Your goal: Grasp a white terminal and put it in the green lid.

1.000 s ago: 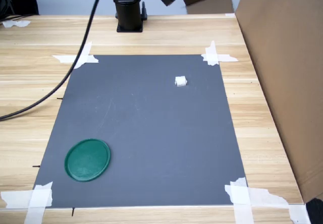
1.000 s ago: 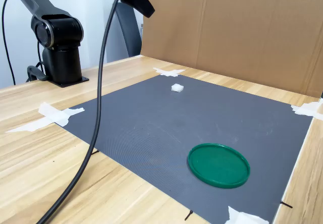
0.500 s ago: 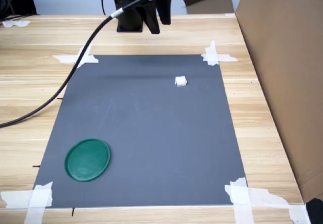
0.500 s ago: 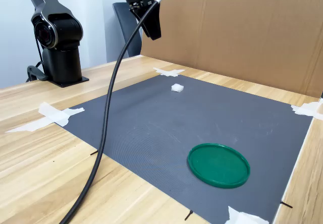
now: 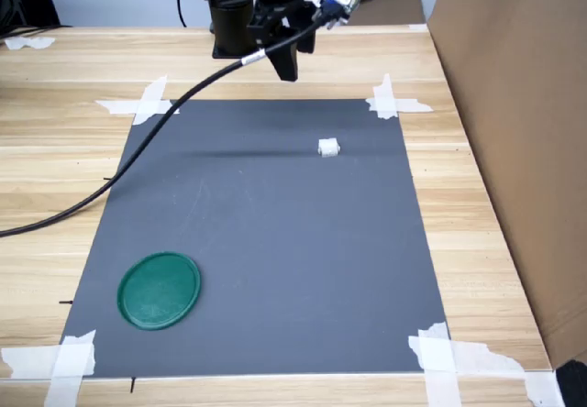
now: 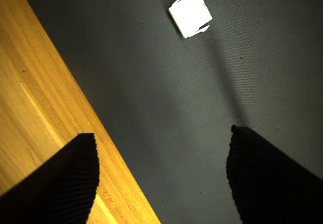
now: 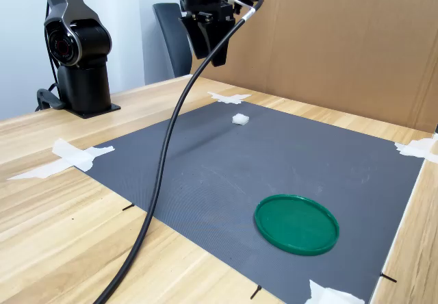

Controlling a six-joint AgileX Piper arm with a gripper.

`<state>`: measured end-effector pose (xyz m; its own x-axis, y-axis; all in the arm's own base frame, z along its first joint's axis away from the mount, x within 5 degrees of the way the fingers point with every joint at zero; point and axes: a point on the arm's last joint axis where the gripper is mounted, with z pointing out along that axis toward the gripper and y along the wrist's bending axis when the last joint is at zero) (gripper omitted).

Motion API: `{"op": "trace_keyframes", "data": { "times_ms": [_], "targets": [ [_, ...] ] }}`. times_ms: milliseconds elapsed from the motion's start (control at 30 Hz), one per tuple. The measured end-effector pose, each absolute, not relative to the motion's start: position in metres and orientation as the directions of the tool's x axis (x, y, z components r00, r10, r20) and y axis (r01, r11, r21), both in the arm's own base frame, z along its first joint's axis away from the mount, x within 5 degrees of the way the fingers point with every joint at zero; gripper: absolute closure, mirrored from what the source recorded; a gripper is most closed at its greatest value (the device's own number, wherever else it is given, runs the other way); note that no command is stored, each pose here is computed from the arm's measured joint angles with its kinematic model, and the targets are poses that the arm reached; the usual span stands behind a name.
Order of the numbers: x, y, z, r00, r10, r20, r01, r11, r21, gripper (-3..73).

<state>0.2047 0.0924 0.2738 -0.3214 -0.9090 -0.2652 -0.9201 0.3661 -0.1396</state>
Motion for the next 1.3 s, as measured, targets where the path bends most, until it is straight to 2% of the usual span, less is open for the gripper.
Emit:
{"op": "trace_keyframes", "data": {
  "times_ms": [100,267,333,433,500,767,900,967,1167,1300],
  "targets": [
    [0.214,0.096,0.264,-0.327,-0.911,-0.252,-0.921,0.367,-0.131,6.2],
    [0.221,0.098,0.259,-0.317,-0.912,-0.262,-0.92,0.362,-0.149,6.2],
    [0.224,0.099,0.256,-0.289,-0.921,-0.261,-0.927,0.337,-0.162,6.2],
    [0.23,0.107,0.248,-0.187,-0.953,-0.237,-0.95,0.237,-0.203,6.2],
    [0.228,0.119,0.244,-0.158,-0.962,-0.222,-0.957,0.204,-0.206,6.2],
    [0.23,0.133,0.234,-0.183,-0.956,-0.229,-0.954,0.229,-0.192,6.2],
    [0.235,0.136,0.221,-0.197,-0.959,-0.202,-0.96,0.231,-0.16,6.2],
    [0.237,0.138,0.219,-0.196,-0.958,-0.21,-0.958,0.233,-0.17,6.2],
    [0.241,0.141,0.225,-0.216,-0.946,-0.24,-0.949,0.262,-0.177,6.6],
    [0.251,0.149,0.245,-0.264,-0.913,-0.311,-0.926,0.329,-0.183,8.7]
  ]
}}
